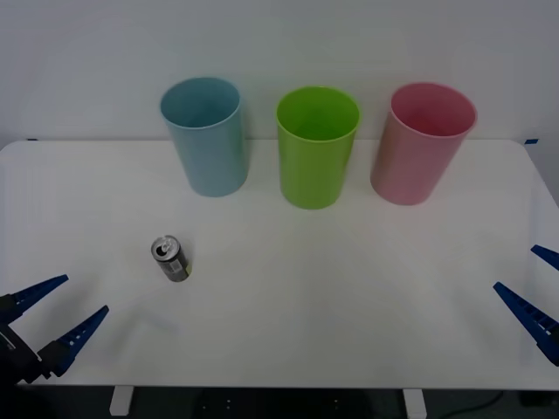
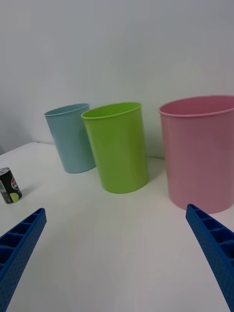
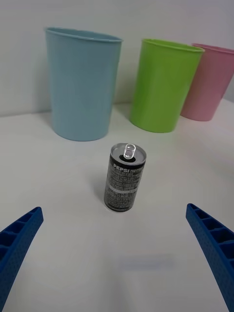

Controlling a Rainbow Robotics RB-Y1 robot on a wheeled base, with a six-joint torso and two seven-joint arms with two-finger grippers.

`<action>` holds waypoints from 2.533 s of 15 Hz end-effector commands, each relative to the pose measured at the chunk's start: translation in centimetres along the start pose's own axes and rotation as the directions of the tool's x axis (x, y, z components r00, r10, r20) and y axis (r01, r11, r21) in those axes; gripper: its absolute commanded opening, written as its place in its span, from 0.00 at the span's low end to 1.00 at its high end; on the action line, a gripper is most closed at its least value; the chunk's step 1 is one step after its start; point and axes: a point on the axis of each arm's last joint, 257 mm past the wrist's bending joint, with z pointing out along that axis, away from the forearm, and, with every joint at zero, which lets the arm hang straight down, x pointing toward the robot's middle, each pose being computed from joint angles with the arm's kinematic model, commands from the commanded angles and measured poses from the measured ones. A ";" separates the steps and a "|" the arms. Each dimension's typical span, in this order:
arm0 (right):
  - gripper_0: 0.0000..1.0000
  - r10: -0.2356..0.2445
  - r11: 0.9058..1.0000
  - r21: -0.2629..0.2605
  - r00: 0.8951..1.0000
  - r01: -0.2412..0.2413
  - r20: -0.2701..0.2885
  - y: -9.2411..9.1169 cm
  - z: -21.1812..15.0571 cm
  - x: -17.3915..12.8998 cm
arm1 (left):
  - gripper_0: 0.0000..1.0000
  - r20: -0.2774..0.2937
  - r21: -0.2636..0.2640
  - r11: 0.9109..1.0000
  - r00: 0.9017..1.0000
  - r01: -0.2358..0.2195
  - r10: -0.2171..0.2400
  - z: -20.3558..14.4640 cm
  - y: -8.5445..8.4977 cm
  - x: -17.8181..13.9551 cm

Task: Grasp the object on the table and drop it into the matching bin: aluminum can to the light blue bin, PET bottle to the pink bin.

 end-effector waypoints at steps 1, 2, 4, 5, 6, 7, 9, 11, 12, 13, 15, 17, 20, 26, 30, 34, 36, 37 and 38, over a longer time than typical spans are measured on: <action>1.00 0.000 1.000 0.000 1.000 0.000 0.000 0.0 0.0 0.0 | 1.00 0.004 -0.003 1.000 1.000 -0.029 0.029 1.3 0.5 1.5; 1.00 0.000 1.000 0.000 1.000 0.000 0.000 0.0 0.0 0.0 | 1.00 0.003 -0.004 0.999 0.999 -0.053 0.053 1.8 0.7 1.9; 1.00 0.000 1.000 0.000 1.000 0.000 0.000 0.0 0.0 0.0 | 1.00 0.005 0.004 0.998 0.998 -0.055 0.055 2.6 0.4 2.5; 1.00 0.000 1.000 0.000 1.000 0.000 0.000 0.0 0.0 0.0 | 1.00 0.004 0.006 0.999 0.999 -0.051 0.051 3.1 0.3 2.9; 1.00 0.000 1.000 0.000 1.000 0.000 0.000 0.0 0.0 0.0 | 1.00 0.007 0.011 0.999 0.999 -0.039 0.038 3.5 0.1 3.2; 1.00 0.000 1.000 0.000 1.000 0.000 0.000 0.0 0.0 0.0 | 1.00 0.011 0.015 0.999 0.999 -0.036 0.036 4.0 0.0 3.2; 1.00 0.000 1.000 0.000 1.000 0.000 0.000 0.0 0.0 0.0 | 1.00 0.023 0.015 0.999 0.999 -0.030 0.029 5.2 -0.3 3.4; 1.00 0.000 1.000 0.000 1.000 0.000 0.000 0.0 0.0 0.0 | 1.00 0.037 -0.012 0.998 0.997 -0.063 0.064 6.0 -0.3 3.6; 1.00 0.000 1.000 0.000 1.000 0.000 0.000 0.0 0.0 0.0 | 1.00 0.041 -0.022 0.998 0.997 -0.062 0.063 6.8 -0.5 3.7; 1.00 0.000 1.000 0.000 1.000 0.000 0.000 0.0 0.0 0.0 | 1.00 0.046 -0.025 0.998 0.997 -0.065 0.066 7.2 -0.7 3.7; 1.00 0.000 1.000 0.000 1.000 0.000 0.000 0.0 0.0 0.0 | 1.00 0.045 -0.027 0.997 0.997 -0.067 0.068 7.9 -1.2 4.0; 1.00 0.000 1.000 0.000 1.000 0.000 0.000 0.0 0.0 0.0 | 1.00 0.032 -0.040 0.996 0.997 -0.074 0.075 9.0 -1.2 4.4; 1.00 0.000 1.000 0.000 1.000 0.000 0.000 0.0 0.0 0.0 | 1.00 0.028 -0.045 0.996 0.997 -0.076 0.077 10.4 -1.3 4.5; 1.00 0.000 1.000 0.000 1.000 0.000 0.000 0.0 0.0 0.0 | 1.00 0.040 -0.040 0.997 0.997 -0.063 0.064 13.2 -1.1 4.9; 1.00 0.000 1.000 0.000 1.000 0.000 0.000 0.0 0.0 0.0 | 1.00 0.044 -0.033 0.998 0.997 -0.058 0.059 15.0 -1.5 5.1; 1.00 0.000 1.000 0.000 1.000 0.000 0.000 0.0 0.0 0.0 | 1.00 0.040 -0.057 0.996 0.997 -0.065 0.067 16.6 -1.6 5.1; 1.00 0.000 1.000 0.000 1.000 0.000 0.000 0.0 0.0 0.0 | 1.00 0.036 -0.058 0.997 0.998 -0.057 0.059 17.6 -1.5 5.5; 1.00 0.000 1.000 0.000 1.000 0.000 0.000 0.0 0.0 0.0 | 1.00 0.032 -0.056 0.997 0.998 -0.060 0.062 18.0 -1.4 5.6; 1.00 0.000 1.000 0.000 1.000 0.000 0.000 0.0 0.0 0.0 | 1.00 0.031 -0.053 0.997 0.997 -0.064 0.066 18.3 -1.4 5.6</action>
